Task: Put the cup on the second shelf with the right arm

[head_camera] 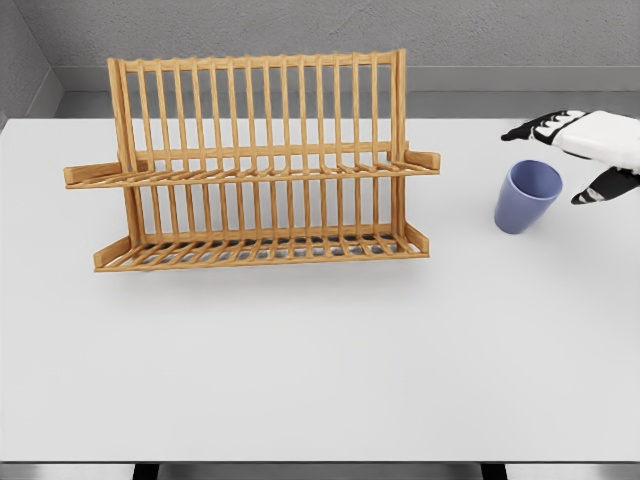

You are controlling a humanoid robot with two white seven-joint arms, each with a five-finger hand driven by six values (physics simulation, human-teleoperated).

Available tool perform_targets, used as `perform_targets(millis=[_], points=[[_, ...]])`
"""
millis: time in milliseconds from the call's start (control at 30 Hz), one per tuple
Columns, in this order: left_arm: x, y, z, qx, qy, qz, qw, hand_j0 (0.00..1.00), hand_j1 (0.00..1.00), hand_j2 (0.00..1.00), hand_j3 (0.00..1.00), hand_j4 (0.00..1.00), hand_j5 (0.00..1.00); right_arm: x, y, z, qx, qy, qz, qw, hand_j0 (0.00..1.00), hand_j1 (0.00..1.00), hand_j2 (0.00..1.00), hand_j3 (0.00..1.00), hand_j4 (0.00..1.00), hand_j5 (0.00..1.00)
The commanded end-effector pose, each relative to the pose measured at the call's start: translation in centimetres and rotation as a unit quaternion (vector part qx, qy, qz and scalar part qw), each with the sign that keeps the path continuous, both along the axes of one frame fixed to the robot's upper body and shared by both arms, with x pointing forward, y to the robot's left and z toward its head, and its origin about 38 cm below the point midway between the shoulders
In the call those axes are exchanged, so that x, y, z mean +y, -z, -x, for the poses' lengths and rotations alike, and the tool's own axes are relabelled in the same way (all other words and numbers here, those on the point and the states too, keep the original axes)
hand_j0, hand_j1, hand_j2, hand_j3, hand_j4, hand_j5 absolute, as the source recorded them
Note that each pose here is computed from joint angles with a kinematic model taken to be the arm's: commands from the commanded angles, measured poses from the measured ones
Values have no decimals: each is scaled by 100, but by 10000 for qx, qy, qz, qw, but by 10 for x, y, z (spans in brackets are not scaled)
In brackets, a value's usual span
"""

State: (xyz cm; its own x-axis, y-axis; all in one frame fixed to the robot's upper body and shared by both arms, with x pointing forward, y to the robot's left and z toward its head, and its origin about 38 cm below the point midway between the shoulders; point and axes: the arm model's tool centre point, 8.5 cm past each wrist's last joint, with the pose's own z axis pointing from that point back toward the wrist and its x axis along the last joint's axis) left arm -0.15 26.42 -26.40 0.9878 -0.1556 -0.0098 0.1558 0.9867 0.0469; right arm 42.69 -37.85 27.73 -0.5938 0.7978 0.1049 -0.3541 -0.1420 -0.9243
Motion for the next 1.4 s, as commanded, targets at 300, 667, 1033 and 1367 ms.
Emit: perform_targets(millis=[300, 667, 1033, 1367], points=[[0, 0, 0, 1, 6, 1, 10000, 100, 100, 100, 100, 100, 100, -2, 31, -21, 508, 214, -5, 9985, 100, 100, 100, 100, 100, 100], [0, 0, 0, 1, -1, 0, 10000, 100, 100, 100, 100, 100, 100, -18, 47, -28, 739, 494, 21, 9960, 100, 100, 100, 100, 100, 100], [0, 0, 0, 1, -1, 0, 10000, 100, 100, 100, 100, 100, 100, -6, 49, -42, 773, 434, 38, 9961, 100, 100, 100, 100, 100, 100], [0, 0, 0, 1, 6, 1, 10000, 100, 100, 100, 100, 100, 100, 3, 57, -42, 863, 321, 64, 9957, 85, 85, 85, 85, 85, 85]])
